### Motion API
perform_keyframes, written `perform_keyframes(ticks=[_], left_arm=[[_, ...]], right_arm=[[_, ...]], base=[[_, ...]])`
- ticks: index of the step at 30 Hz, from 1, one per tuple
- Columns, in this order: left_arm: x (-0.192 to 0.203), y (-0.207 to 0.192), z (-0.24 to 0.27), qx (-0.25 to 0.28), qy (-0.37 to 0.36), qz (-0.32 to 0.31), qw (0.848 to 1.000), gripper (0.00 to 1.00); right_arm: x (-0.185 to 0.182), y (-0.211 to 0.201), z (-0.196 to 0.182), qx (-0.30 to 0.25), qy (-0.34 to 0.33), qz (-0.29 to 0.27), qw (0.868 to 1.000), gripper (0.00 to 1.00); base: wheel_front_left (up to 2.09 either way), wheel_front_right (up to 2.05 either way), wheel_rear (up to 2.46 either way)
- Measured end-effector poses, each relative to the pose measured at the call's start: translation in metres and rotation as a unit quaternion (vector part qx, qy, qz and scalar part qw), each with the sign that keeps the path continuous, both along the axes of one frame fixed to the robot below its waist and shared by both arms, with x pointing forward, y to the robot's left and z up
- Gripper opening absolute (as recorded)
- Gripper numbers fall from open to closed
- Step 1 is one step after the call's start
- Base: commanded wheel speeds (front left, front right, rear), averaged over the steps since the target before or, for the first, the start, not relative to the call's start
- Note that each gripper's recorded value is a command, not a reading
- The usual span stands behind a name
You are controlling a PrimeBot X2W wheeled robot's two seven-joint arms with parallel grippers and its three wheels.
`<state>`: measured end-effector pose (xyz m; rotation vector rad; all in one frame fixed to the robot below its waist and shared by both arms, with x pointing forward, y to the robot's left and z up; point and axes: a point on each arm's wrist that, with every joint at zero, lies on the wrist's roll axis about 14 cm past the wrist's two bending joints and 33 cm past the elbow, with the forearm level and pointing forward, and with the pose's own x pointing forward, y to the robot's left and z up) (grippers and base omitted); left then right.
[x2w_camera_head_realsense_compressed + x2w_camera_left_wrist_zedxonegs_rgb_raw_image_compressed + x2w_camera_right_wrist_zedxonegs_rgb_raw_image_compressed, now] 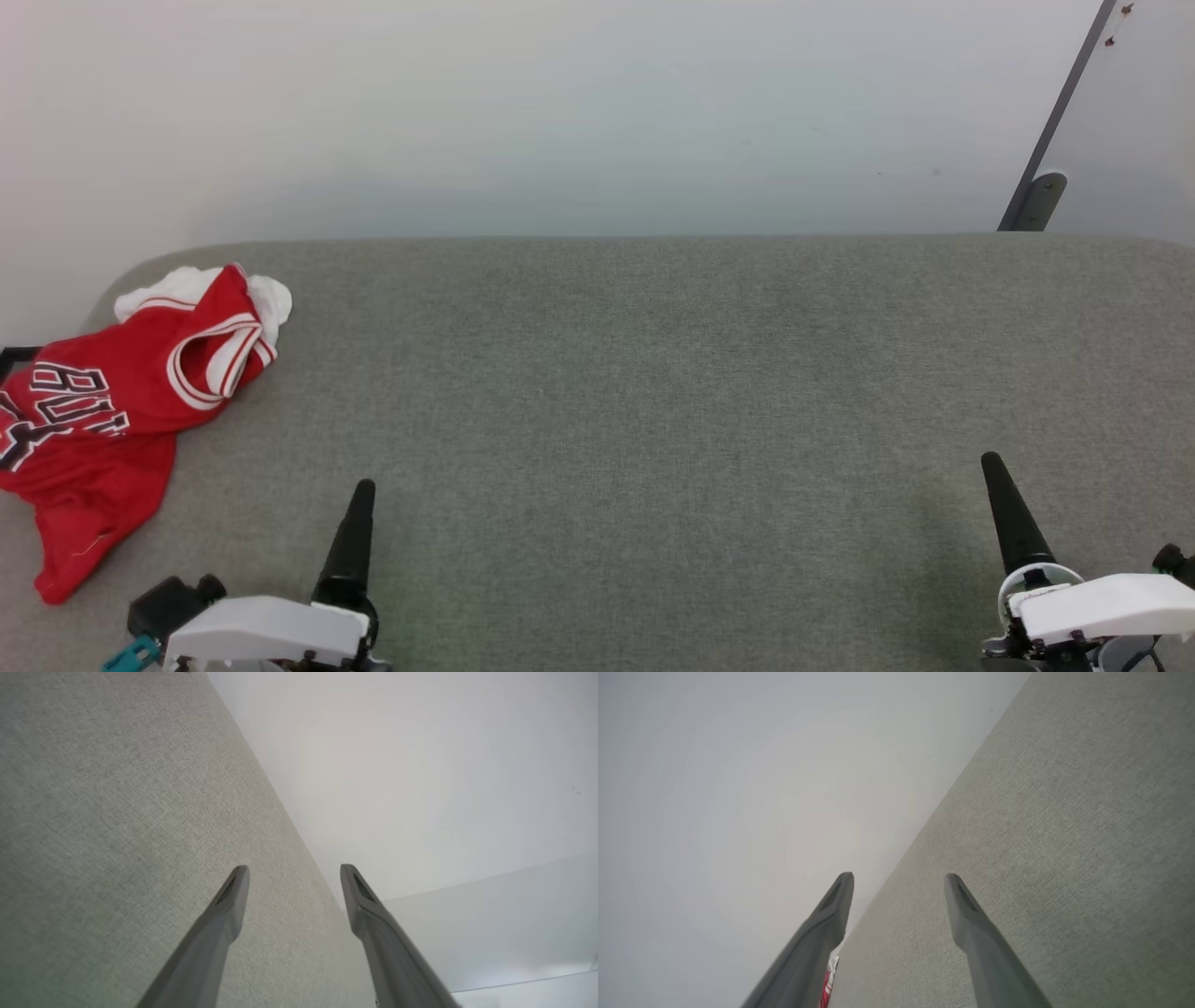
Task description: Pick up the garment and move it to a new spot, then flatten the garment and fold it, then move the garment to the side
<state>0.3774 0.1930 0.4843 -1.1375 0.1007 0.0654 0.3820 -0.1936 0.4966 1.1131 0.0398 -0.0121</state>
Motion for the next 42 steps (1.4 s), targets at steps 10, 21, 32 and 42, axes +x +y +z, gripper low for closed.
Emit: perform_keyframes(ticks=[10,21,32,42], left_arm=[[0.001,-0.004,0.001,0.127,0.003,-0.020,0.992,1.00],[0.005,0.000,0.012,0.216,-0.016,-0.021,0.976,1.00],[0.005,0.009,0.020,0.286,-0.037,-0.014,0.957,1.00],[0.006,0.012,0.028,0.339,-0.055,-0.009,0.939,1.00]], right_arm=[[-0.001,-0.001,0.000,-0.114,0.002,0.011,0.993,1.00],[0.002,-0.003,0.005,-0.207,-0.003,0.017,0.978,1.00],[0.002,-0.007,0.008,-0.270,-0.007,0.014,0.963,1.00],[0.003,-0.009,0.015,-0.322,-0.017,0.012,0.946,1.00]], base=[[0.00,0.00,0.00],[0.00,0.00,0.00],[0.00,0.00,0.00],[0.00,0.00,0.00]])
